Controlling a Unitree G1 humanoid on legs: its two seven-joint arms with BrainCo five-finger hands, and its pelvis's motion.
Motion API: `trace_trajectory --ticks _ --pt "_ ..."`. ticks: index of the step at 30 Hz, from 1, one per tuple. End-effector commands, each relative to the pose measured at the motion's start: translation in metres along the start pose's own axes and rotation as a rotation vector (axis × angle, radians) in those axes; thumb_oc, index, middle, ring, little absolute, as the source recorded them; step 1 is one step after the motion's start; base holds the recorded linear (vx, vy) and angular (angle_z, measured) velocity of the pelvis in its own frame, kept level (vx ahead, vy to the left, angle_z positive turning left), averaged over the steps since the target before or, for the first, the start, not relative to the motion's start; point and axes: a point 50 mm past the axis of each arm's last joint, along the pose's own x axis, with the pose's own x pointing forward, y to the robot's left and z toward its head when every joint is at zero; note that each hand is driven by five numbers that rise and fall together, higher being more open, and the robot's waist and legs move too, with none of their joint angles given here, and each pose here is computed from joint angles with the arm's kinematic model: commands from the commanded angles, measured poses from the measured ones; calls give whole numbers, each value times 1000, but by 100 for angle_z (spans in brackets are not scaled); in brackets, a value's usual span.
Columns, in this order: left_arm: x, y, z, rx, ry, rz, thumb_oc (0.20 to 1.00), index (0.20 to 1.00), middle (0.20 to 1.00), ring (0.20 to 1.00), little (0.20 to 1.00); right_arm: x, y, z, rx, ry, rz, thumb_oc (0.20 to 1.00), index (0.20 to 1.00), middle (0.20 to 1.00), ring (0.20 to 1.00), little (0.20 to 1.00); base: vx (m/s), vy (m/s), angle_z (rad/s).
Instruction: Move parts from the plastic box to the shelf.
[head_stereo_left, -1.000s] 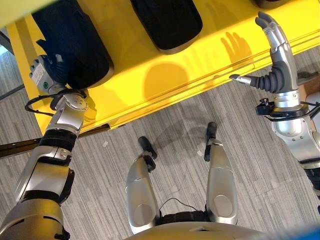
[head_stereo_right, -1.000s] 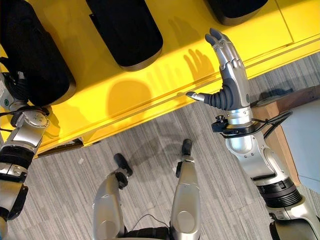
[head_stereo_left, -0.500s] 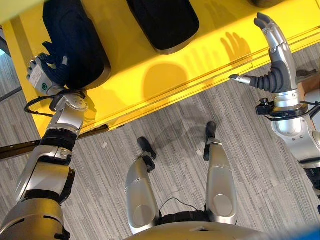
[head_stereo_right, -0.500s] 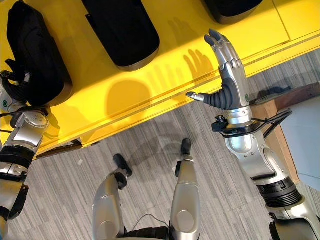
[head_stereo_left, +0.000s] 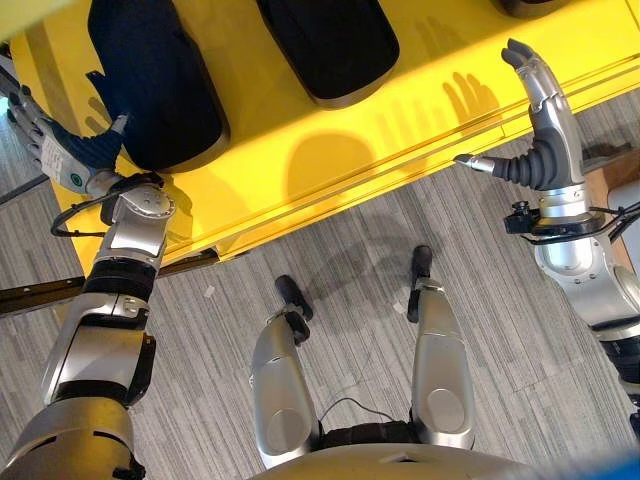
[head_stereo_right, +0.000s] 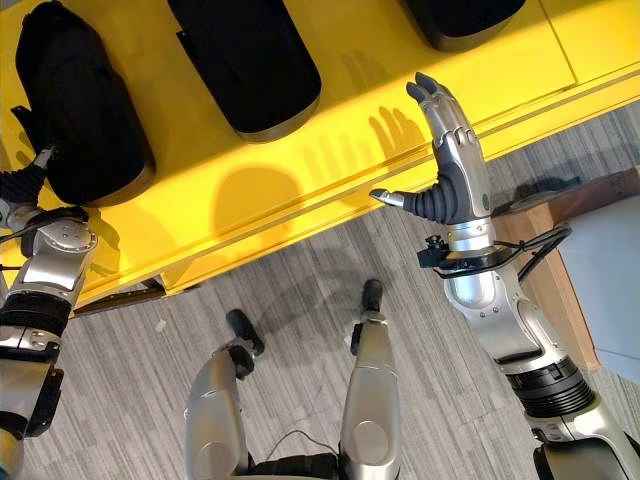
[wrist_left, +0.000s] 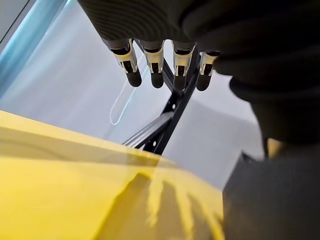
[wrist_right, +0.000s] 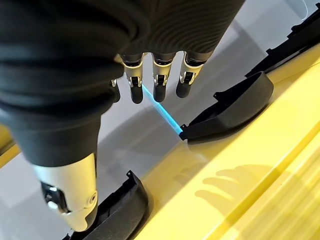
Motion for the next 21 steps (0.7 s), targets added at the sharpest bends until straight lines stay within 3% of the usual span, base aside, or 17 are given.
trace_trajectory --ticks 1,9,14,18,21 --pt "23 28 27 -125 -173 216 1000 1000 1000 1000 1000 2 -9 13 59 -46 -98 1000 1000 1000 1000 1000 22 -40 1" --pt "15 36 49 -142 -410 109 1000 1000 1000 1000 1000 -10 -11 9 67 -27 -106 1000 1000 1000 1000 1000 36 -46 0" --pt "-28 46 34 -248 -465 -70 1000 1000 1000 1000 1000 -35 -4 4 70 24 -99 1000 1000 1000 1000 1000 88 -82 -5" --pt "-68 52 24 -317 -477 -315 1000 1000 1000 1000 1000 -50 1 4 81 47 -89 1000 1000 1000 1000 1000 88 -95 9" --pt "-81 64 12 -328 -454 -400 1000 1000 1000 1000 1000 -59 2 3 80 72 -89 1000 1000 1000 1000 1000 69 -87 11"
